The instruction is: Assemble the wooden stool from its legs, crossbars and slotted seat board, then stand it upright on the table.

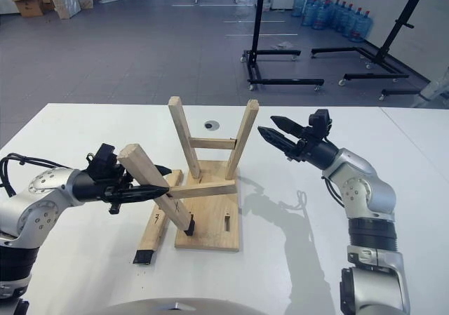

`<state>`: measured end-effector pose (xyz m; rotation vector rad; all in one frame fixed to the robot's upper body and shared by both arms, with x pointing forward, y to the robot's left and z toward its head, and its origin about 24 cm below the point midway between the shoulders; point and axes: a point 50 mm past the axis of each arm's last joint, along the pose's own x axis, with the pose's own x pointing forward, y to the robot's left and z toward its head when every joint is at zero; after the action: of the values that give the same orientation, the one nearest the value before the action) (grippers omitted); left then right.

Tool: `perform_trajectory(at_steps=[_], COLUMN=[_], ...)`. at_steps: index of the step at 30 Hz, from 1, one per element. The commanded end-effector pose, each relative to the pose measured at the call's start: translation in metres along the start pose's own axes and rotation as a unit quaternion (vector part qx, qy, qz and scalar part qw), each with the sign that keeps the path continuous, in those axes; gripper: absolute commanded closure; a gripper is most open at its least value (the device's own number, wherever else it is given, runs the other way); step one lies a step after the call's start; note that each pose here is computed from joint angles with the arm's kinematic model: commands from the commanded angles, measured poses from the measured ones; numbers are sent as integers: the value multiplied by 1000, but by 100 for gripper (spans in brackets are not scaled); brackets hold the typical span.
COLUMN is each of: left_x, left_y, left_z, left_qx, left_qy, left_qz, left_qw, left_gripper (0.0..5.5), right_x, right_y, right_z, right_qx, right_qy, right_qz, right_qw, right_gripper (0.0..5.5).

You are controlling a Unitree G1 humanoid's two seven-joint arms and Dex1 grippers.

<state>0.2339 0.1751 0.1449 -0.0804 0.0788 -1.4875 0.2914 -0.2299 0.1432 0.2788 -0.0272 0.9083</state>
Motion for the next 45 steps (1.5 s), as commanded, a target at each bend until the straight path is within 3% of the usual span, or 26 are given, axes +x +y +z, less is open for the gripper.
perform_trajectory(at_steps=[1,8,15,26,32,33,37,40,45], left_x=[-4,-2,8,-10,-11,-11,-14,-19,-29], left_y=[7,10,9,12,19,22,33,24,21], left_z=[3,-3,-25,-55,-59,-57,-47,-37,-44], left_qx=[9,-3,39,65,71,72,94,106,86], left_qy=[25,68,168,310,307,299,268,258,287], left_qz=[1,-10,13,34,58,64,105,104,217], left_qw=[1000,998,985,948,947,949,953,955,929], left_gripper=[342,342,344,344,344,307,255,208,142], right_x=[1,2,2,5,7,8,9,5,-1], right_y=[0,1,5,8,7,7,8,9,15], right_z=[-6,-13,-22,-28,-29,-30,-32,-35,-41], right_qx=[7,6,12,21,21,21,22,25,31], right_qy=[10,17,21,16,13,12,10,9,9], right_qz=[-5,-8,-11,-13,-15,-16,-17,-23,-40], right_qw=[1000,1000,1000,1000,1000,1000,1000,999,999], right_gripper=[160,160,160,160,160,160,160,160,160])
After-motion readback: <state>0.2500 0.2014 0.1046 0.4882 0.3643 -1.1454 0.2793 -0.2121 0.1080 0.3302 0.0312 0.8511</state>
